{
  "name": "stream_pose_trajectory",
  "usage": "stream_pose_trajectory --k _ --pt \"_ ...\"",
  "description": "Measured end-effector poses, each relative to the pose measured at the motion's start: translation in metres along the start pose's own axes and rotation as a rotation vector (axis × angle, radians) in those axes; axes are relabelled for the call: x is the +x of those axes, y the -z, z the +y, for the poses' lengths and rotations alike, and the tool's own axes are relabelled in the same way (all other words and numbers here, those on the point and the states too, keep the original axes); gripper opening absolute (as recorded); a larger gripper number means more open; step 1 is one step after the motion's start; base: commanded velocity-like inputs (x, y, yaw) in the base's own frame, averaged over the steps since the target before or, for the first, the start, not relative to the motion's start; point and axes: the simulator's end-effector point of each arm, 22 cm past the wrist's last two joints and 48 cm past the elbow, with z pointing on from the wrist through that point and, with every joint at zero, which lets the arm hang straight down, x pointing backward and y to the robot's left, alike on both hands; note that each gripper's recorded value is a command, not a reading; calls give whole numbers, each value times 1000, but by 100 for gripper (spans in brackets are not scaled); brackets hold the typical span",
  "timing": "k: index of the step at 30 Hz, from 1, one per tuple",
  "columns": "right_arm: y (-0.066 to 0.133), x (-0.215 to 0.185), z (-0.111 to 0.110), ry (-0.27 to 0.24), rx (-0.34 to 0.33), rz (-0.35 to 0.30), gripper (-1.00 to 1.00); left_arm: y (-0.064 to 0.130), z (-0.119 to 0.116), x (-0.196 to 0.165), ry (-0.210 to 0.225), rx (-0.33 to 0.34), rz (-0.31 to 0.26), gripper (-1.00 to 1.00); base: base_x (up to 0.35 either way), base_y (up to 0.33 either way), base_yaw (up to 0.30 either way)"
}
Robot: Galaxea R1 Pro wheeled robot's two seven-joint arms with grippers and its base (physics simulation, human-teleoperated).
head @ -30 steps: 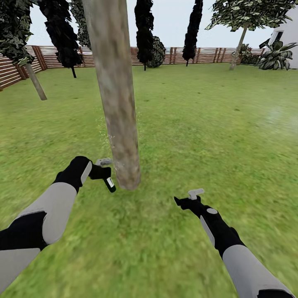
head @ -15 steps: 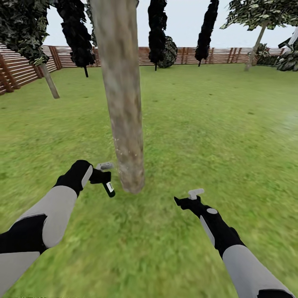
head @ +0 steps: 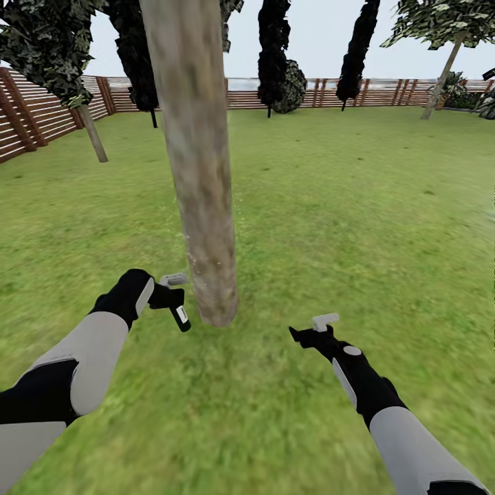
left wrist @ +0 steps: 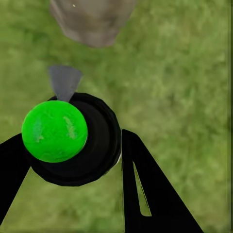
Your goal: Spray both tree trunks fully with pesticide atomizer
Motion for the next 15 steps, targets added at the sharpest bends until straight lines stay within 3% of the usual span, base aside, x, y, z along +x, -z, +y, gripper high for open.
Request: stream_pose_trajectory --k 11,15 --pt "0 0 0 0 0 0 100 0 0 0 0 0 1 -100 0 -273 3" --pt "0 0 0 0 0 0 100 0 0 0 0 -1 1 -100 0 -272 220"
